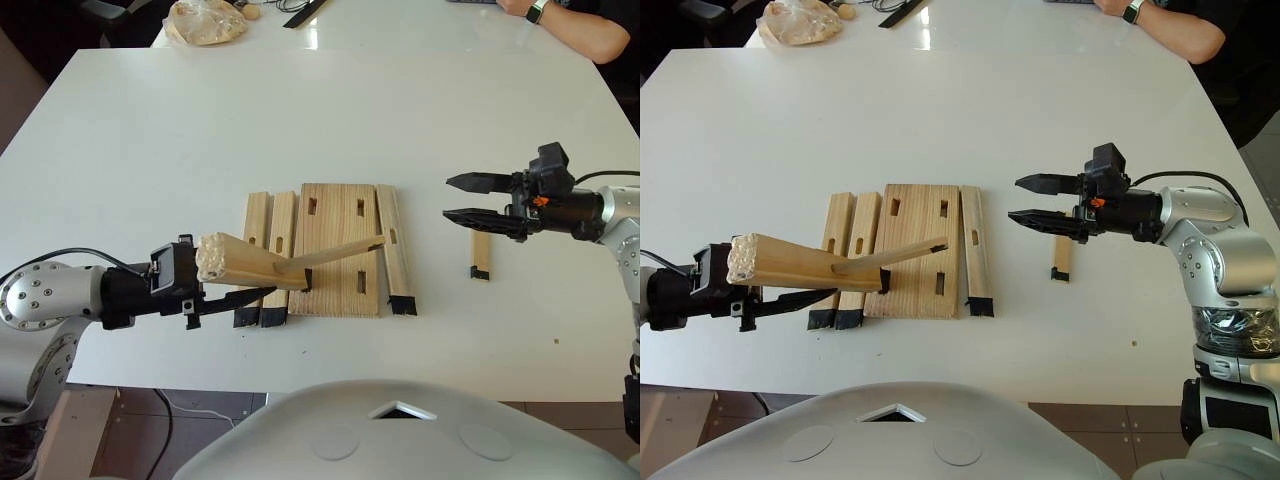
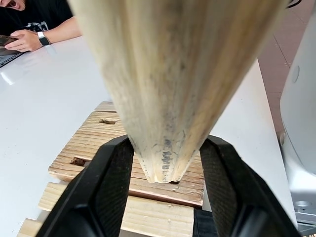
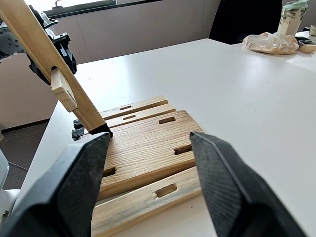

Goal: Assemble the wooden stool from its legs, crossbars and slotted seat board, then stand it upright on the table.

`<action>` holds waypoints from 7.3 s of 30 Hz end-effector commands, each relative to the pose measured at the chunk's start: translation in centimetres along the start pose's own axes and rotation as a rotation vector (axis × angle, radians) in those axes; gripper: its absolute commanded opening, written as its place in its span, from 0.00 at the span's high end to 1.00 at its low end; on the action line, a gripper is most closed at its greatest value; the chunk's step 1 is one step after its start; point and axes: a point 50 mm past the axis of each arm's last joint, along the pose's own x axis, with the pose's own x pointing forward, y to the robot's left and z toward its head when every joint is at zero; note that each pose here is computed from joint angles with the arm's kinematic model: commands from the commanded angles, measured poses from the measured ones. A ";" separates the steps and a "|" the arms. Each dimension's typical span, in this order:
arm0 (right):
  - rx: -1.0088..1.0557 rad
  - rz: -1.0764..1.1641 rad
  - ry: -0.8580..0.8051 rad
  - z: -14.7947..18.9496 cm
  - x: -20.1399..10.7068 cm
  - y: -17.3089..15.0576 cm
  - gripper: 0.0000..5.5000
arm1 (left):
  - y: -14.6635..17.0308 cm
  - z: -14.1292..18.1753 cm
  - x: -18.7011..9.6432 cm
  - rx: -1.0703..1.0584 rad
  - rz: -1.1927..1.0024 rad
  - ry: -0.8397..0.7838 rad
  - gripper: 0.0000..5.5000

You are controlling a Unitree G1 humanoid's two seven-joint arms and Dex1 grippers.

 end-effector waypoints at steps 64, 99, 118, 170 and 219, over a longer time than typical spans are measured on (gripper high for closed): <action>0.071 -0.368 -0.025 -5.0 -2.8 4.7 0.46 | -1.3 -6.4 -0.1 -0.576 0.570 0.533 0.43; -0.078 -0.476 -0.404 6.4 -3.6 -2.2 0.46 | 9.6 8.5 -0.5 -0.285 0.620 -0.566 0.63; -0.154 0.262 -0.335 12.4 3.8 2.1 0.28 | 5.6 10.5 5.5 -0.101 0.045 -0.431 0.63; -0.222 0.231 -0.319 13.3 4.9 0.1 0.63 | 9.8 10.9 6.2 -0.136 0.232 -0.433 0.34; -0.214 0.163 0.086 1.1 1.9 3.7 0.63 | 1.2 -5.4 4.7 0.012 0.198 0.290 0.34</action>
